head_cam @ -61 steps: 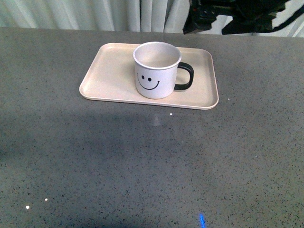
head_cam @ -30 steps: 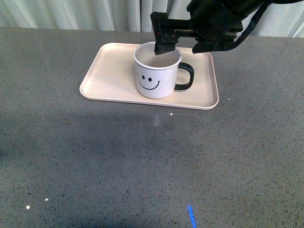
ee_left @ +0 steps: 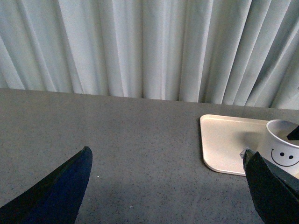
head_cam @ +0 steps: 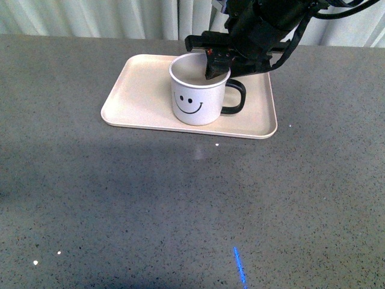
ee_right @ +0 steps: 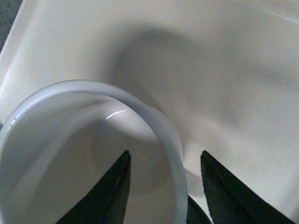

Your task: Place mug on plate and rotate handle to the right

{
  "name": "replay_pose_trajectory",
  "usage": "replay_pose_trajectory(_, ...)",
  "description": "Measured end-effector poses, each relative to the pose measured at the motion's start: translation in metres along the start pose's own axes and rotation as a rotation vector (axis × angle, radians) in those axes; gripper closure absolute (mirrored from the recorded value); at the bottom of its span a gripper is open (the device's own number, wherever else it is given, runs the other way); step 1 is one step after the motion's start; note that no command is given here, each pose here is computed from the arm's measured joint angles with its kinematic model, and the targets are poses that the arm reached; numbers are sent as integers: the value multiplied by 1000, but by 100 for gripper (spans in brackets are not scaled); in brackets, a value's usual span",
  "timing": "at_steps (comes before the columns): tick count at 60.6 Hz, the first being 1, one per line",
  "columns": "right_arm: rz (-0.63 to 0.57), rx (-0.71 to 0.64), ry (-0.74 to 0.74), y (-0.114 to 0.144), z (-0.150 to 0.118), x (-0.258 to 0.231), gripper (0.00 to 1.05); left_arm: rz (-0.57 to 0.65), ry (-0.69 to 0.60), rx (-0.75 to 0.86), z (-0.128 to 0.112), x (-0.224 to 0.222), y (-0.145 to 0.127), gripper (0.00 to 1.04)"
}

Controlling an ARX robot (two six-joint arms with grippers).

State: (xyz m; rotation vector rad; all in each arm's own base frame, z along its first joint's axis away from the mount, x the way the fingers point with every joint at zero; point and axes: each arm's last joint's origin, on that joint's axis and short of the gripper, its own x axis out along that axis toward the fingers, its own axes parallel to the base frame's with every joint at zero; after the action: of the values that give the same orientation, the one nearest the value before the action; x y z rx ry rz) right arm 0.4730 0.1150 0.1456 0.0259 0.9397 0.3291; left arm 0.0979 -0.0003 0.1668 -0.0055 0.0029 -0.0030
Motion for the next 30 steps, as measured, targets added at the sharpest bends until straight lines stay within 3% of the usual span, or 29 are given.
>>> replay_pose_trajectory(13,4,-30,19,1,8,-4,103,0,0,0,0,0,0,9)
replay_pose_trajectory(30,27,-231,25,-18,29,-14,103,0,0,0,0,0,0,9)
